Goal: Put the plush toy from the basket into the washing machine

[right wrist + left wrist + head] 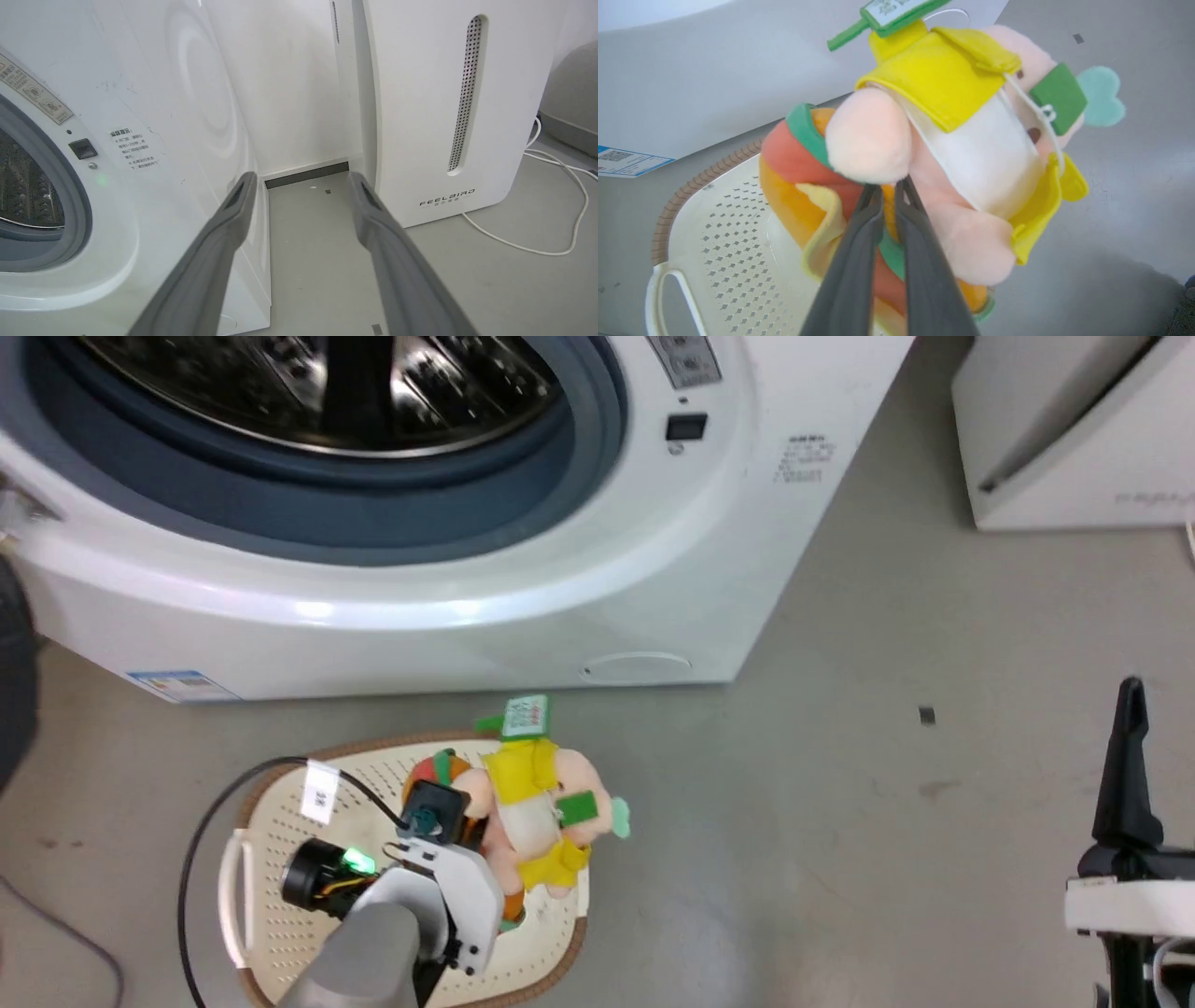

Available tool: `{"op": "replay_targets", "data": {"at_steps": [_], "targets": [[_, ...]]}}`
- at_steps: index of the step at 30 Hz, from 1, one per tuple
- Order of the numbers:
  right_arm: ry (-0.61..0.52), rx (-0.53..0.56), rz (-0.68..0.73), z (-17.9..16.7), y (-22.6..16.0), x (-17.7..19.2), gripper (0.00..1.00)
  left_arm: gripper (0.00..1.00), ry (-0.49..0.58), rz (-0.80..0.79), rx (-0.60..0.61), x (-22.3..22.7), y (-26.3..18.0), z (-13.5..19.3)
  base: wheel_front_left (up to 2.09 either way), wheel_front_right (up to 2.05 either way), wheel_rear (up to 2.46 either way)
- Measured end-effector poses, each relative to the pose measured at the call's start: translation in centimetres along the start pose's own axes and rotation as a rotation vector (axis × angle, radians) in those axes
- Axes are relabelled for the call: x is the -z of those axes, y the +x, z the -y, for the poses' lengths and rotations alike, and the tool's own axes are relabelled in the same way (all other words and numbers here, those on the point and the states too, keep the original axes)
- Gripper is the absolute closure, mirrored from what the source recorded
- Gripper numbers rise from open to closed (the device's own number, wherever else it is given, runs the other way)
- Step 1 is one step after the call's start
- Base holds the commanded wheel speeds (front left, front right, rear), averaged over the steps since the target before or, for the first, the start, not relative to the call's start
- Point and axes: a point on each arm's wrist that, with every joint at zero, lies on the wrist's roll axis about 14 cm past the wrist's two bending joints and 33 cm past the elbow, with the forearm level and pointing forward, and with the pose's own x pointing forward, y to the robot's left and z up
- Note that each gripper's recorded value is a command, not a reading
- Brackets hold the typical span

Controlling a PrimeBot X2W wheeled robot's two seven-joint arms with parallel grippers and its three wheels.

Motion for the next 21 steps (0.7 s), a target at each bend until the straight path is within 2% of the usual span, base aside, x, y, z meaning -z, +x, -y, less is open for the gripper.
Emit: {"op": "replay_targets", "data": {"at_steps": [9, 21], "targets": [[0.017, -0.042, 0.037, -1.4, -1.0, -1.7, 0.0, 1.0, -0.022, 0.251, -0.062, -6.5, -3.0, -0.7, 0.0, 0.0, 0.0], [0.016, -0.04, 0.043, -1.2, -1.4, -2.1, 0.0, 1.0, -0.032, 0.559, -0.188, -14.7, -6.4, -4.3, 0.0, 0.0, 0.0]]}}
